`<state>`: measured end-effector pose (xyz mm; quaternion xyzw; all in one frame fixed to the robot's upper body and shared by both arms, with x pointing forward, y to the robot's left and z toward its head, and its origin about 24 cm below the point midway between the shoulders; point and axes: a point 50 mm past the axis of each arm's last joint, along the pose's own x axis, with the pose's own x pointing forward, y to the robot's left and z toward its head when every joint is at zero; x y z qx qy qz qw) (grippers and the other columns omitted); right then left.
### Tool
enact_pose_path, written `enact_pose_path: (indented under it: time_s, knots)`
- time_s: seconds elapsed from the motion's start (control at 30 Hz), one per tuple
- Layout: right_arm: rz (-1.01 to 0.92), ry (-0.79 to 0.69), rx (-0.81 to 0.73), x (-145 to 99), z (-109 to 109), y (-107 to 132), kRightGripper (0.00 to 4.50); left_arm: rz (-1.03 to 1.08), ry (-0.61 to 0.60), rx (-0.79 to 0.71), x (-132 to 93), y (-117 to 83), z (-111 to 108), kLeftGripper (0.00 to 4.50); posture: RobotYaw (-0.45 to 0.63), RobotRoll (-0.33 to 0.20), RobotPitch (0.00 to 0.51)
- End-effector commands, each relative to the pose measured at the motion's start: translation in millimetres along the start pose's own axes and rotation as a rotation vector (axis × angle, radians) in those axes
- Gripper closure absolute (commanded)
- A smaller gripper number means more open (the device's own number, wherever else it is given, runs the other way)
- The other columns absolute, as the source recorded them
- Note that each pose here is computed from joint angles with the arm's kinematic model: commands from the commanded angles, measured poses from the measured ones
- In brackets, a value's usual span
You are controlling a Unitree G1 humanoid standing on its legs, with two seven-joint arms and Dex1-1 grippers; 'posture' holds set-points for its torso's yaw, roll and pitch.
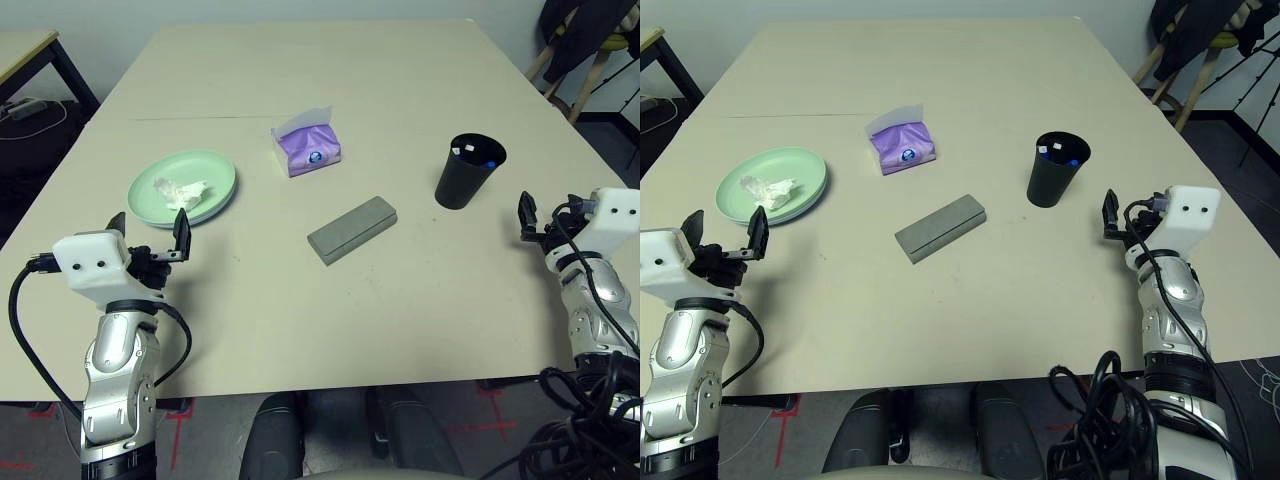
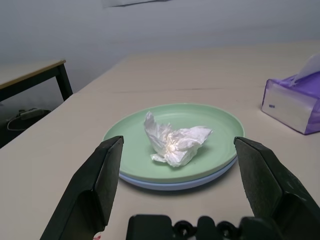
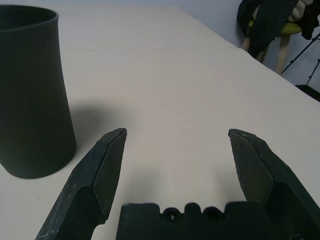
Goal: Organize and tidy the items on the table.
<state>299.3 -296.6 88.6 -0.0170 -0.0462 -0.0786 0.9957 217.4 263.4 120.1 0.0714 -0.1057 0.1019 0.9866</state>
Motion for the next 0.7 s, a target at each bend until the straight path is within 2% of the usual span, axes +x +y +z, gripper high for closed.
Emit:
enact_pose_path:
  time_s: [0.03,0.7]
  knots:
    - [-0.002,0.001,0.003,0.0,-4.7,-1.5,0.03,-0.018,0.012,0.015,-5.8,-2.3,-2.7,0.00,0.13,0.000,0.096]
    - [0.026,-0.022,-0.010,3.8,-7.9,-2.8,0.03,-0.038,0.033,0.004,-3.3,-7.4,-6.7,0.00,0.13,0.000,0.091]
